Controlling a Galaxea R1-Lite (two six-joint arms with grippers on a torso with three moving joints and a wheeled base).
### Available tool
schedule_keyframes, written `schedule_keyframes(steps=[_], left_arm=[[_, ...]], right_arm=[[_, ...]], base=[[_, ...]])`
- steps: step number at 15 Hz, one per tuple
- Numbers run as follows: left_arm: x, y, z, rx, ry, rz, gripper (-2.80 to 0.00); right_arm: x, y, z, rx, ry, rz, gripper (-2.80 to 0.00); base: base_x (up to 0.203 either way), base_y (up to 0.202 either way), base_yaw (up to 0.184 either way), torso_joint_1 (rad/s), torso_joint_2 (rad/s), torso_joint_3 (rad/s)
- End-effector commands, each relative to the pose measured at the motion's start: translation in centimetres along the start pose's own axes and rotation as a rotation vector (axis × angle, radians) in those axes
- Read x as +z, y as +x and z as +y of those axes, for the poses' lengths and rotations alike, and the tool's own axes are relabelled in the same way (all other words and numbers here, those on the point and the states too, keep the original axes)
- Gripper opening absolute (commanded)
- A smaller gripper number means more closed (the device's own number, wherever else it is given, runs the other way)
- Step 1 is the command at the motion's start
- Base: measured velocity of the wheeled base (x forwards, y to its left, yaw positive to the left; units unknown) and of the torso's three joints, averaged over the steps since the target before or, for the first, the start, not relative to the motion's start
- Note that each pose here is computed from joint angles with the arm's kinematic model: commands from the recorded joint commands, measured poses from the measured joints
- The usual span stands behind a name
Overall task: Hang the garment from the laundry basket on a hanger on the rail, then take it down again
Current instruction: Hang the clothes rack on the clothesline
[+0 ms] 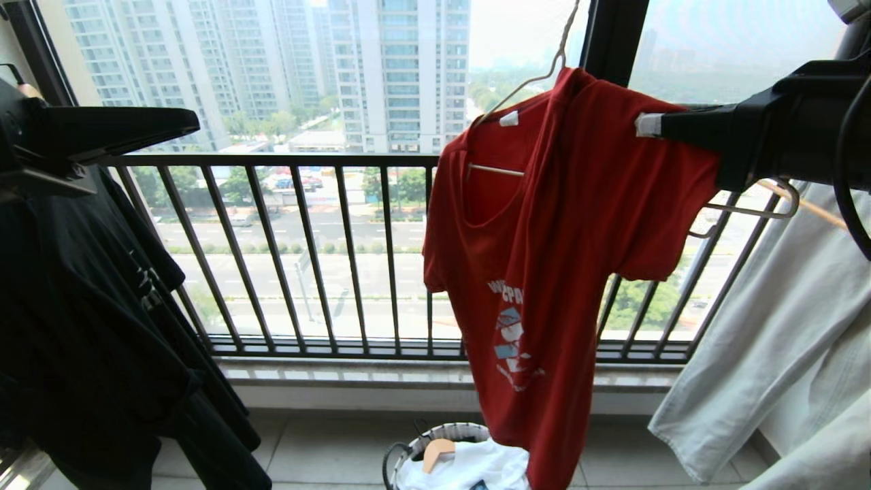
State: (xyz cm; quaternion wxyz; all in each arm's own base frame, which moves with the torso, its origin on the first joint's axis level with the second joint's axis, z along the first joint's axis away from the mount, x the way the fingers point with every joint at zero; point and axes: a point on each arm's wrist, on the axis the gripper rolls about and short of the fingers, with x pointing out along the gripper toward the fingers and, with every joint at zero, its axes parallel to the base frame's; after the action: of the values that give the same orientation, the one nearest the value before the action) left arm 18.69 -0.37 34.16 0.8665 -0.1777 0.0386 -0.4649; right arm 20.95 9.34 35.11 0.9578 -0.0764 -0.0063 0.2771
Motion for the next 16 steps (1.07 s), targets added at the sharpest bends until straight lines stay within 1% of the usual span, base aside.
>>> schedule_keyframes(steps=[1, 5, 6, 7, 12, 16], left_arm=[[0.0, -0.1, -0.1, -0.004, 0.001, 0.001, -2.80], [0.0, -0.1, 0.0, 0.000, 0.000, 0.000, -2.80], [0.0, -0.1, 0.0, 0.000, 0.000, 0.000, -2.80], [0.0, -0.1, 0.0, 0.001, 0.000, -0.001, -2.80], [0.0, -0.1, 0.0, 0.001, 0.000, -0.001, -2.80], [0.0, -0.1, 0.1, 0.000, -0.001, 0.000, -2.80]], right_arm=[[-0.6, 0.4, 0.2, 0.012, 0.002, 0.023, -2.80], [-1.1, 0.7, 0.4, 0.021, 0.003, 0.040, -2.80], [-1.1, 0.6, 0.4, 0.021, -0.006, 0.038, -0.05], [-1.1, 0.6, 0.4, 0.020, -0.012, 0.038, 0.00], [-0.9, 0.0, 0.5, 0.022, -0.013, 0.029, 0.00], [-0.9, -2.3, 0.8, 0.021, -0.016, 0.009, 0.00]], base=[[0.000, 0.000, 0.000, 0.000, 0.00, 0.000], [0.000, 0.000, 0.000, 0.000, 0.00, 0.000], [0.000, 0.000, 0.000, 0.000, 0.00, 0.000], [0.000, 0.000, 0.000, 0.000, 0.00, 0.000], [0.000, 0.000, 0.000, 0.000, 0.00, 0.000], [0.000, 0.000, 0.000, 0.000, 0.00, 0.000]])
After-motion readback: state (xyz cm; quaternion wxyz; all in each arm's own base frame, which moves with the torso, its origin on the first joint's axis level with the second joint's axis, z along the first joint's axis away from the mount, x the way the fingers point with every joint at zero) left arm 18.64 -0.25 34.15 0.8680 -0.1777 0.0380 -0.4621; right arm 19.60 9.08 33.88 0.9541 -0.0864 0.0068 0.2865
